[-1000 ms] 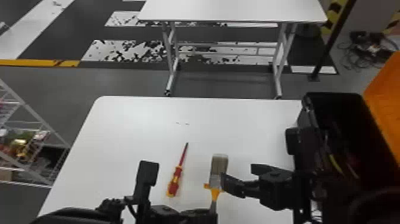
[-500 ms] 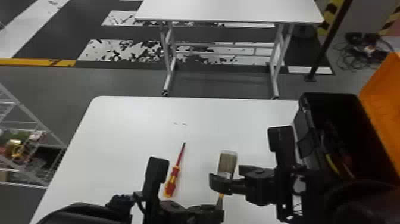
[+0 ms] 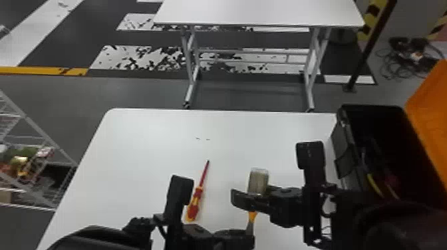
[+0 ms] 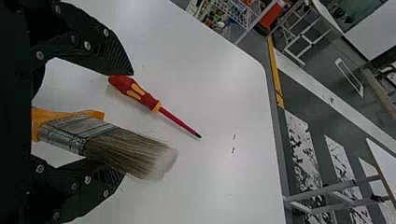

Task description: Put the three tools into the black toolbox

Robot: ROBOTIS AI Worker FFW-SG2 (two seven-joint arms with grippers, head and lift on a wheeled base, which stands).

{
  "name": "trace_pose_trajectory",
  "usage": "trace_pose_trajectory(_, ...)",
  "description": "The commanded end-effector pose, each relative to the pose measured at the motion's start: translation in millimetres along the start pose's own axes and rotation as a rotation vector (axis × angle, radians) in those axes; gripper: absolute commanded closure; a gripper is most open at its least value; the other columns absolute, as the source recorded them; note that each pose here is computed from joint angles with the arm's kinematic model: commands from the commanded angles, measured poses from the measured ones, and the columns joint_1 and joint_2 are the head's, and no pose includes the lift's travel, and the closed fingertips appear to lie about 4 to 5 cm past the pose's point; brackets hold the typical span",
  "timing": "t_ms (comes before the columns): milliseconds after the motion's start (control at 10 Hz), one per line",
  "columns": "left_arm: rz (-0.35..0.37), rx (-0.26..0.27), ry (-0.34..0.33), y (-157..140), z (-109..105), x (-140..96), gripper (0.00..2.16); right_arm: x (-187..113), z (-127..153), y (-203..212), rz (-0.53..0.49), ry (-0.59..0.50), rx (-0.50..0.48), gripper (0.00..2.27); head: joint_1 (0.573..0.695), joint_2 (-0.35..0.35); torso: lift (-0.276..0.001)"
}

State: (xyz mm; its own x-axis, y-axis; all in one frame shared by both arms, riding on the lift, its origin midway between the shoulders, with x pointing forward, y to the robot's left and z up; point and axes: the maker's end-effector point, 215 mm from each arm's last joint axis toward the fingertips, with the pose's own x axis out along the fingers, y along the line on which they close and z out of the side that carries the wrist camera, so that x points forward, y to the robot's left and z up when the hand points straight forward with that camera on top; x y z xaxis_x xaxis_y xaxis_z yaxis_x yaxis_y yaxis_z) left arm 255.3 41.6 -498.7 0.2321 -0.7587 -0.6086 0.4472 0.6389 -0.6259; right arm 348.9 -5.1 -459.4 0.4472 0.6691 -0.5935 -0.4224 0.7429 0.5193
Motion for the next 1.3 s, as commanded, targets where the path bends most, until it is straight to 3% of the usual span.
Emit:
trace_pose_trajectory(0, 0.001, 0.001, 0.0, 1, 0, 1, 1.79, -1, 6, -5, -0.023, -0.033, -0.016, 2.24, 0.695, 0.075, -0.051)
trace_pose_trajectory(700, 0.008, -0.001, 0.0, 6, 0, 3, 1.79, -9, 4, -12, -0.046, -0.043, -0.021, 2.24, 0.695, 0.055, -0.051)
trace_pose_trajectory(800, 0.013, -0.006, 0.001, 9, 0, 4, 1.65, -12, 4, -15, -0.053, -0.045, -0.016, 2.24, 0.695, 0.048, -0.051)
trace_pose_trajectory(900, 0.022, -0.011, 0.005, 14, 0, 4, 1.1, -15, 5, -21, -0.065, -0.052, -0.012, 2.24, 0.695, 0.042, -0.051)
trace_pose_trajectory(1000, 0.045, -0.018, -0.001, 23, 0, 1, 0.99, -19, 8, -29, -0.082, -0.057, -0.011, 2.24, 0.695, 0.039, -0.051)
trace_pose_trajectory(1100, 0.069, -0.034, -0.012, 34, 1, -6, 0.13, -24, 9, -35, -0.101, -0.049, -0.024, 2.24, 0.695, 0.035, -0.051)
trace_pose_trajectory(1200, 0.093, -0.053, -0.027, 47, 2, -15, 0.02, -31, 10, -43, -0.122, -0.048, -0.029, 2.24, 0.695, 0.036, -0.051)
